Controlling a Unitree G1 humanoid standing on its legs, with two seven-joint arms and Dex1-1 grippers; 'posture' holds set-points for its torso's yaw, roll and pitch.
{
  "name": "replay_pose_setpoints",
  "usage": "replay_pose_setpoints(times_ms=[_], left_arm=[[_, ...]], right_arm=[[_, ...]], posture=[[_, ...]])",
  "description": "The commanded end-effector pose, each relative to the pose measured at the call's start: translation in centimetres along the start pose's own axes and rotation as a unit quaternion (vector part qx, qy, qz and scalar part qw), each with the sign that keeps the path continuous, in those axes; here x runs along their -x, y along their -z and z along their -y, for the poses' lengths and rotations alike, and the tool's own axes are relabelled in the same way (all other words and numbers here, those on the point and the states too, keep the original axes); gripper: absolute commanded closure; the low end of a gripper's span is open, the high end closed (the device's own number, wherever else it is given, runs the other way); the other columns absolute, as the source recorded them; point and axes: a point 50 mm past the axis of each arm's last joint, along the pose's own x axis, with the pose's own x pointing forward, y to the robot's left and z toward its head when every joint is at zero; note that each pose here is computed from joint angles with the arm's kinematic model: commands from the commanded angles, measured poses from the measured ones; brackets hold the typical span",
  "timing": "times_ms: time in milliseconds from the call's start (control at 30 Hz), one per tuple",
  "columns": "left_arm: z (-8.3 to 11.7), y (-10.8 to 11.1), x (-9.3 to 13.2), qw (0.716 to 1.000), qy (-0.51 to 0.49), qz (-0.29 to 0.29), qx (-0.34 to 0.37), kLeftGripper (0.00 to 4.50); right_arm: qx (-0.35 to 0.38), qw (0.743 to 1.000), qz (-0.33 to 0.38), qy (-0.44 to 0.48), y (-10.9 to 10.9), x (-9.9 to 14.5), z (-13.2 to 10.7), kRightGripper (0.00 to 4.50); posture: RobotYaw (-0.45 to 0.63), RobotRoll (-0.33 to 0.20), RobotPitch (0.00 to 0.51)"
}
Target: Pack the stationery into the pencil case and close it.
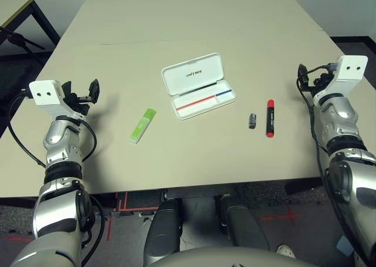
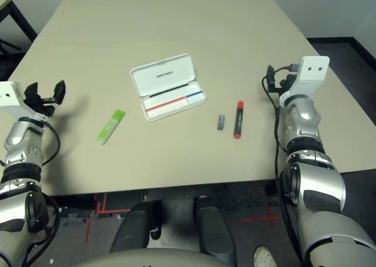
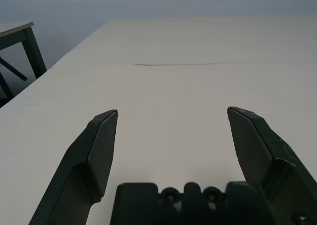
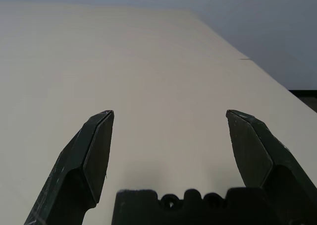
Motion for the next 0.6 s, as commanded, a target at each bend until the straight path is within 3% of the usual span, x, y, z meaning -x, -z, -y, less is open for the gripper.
replay_pose_setpoints(times_ms=[33,133,267,433,600], left_arm=[[-0.3,-0.2,0.1,1.000,0.000,0.002,0.000,0.04],[-0.2,-0.4,-0.1,1.000,0.008,0.004,0.000,0.04],[0.4,-0.6,-0.3,0.999,0.038,0.004,0.001,0.04],[4.2,-0.6,-0.1,0.980,0.194,-0.013,-0.048,0.04],[7.7,-1.1,0.4,0.954,0.295,-0.020,-0.058,0.04]], right_arm=[[-0.002,0.997,-0.009,-0.077,-0.3,0.1,-0.5,0.00],[0.007,0.978,-0.038,-0.203,-0.7,0.6,-1.1,0.00],[0.034,0.948,-0.077,-0.306,-0.9,1.6,-1.5,0.00],[0.074,0.892,-0.141,-0.424,-0.9,3.4,-1.9,0.00],[0.082,0.867,-0.178,-0.459,-0.3,4.5,-2.0,0.00]], posture=[[-0.06,0.000,0.142],[-0.06,0.000,0.140],[-0.06,0.000,0.137],[-0.06,0.000,0.130],[-0.06,0.000,0.130]])
